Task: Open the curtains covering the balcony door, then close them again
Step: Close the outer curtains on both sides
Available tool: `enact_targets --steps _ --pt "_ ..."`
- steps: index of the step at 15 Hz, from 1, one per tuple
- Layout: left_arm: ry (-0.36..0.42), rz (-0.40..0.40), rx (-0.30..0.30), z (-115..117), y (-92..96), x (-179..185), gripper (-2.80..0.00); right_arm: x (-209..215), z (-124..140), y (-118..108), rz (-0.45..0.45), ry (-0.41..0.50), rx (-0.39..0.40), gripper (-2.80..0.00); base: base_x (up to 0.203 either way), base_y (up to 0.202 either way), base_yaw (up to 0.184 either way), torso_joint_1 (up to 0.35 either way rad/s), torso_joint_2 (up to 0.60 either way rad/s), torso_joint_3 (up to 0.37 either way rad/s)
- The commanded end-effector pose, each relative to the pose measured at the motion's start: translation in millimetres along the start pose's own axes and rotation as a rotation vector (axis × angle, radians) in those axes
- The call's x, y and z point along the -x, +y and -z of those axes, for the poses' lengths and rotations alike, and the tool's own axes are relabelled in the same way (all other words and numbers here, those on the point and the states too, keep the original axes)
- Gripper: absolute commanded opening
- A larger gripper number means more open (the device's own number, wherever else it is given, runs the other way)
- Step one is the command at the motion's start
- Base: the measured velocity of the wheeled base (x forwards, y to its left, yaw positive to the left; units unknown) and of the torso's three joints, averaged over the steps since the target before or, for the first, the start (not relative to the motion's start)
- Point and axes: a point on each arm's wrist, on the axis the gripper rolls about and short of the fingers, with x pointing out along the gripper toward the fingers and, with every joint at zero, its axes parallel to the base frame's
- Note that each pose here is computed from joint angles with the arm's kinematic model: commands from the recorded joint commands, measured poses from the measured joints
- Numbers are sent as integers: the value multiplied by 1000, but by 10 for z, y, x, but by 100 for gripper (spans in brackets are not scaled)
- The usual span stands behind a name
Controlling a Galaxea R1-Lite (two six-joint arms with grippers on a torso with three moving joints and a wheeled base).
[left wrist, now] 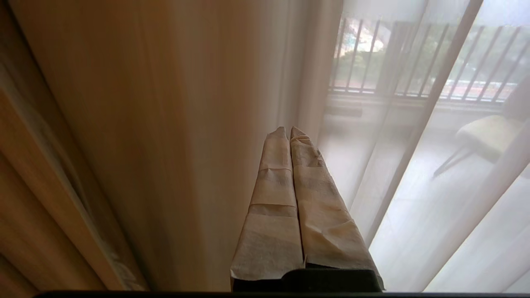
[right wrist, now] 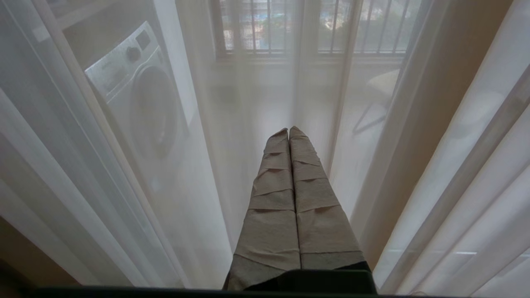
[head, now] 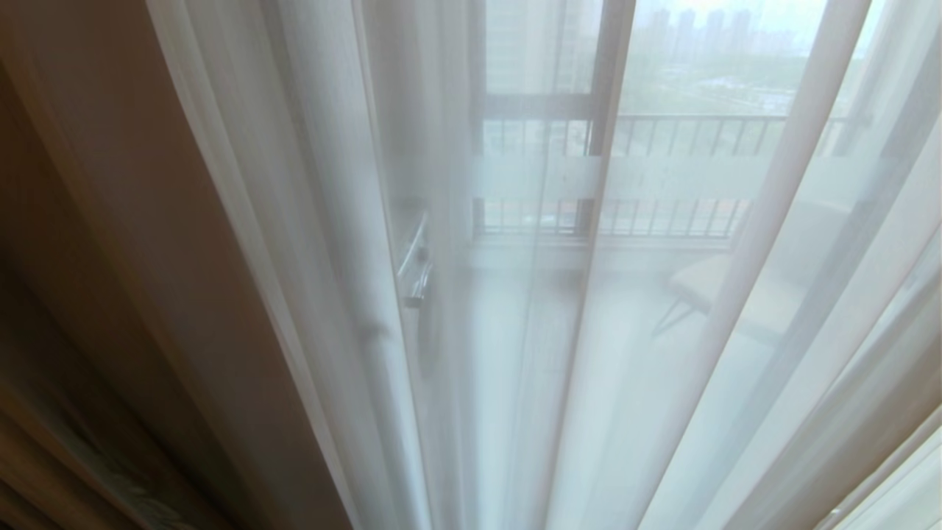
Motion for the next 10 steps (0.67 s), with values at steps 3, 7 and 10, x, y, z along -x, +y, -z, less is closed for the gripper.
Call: enact_targets --steps 3,7,10 --pt "64 -64 38 -859 -36 -709 -280 0 -1 0 0 -1 0 -280 0 0 0 0 0 0" --pt "-35 -270 54 -1601 98 -1481 -280 0 -1 0 0 -1 0 -280 0 0 0 0 0 0" --pt "-111 -523 35 -1985 567 -1928 -280 0 -1 0 0 -1 0 -280 0 0 0 0 0 0"
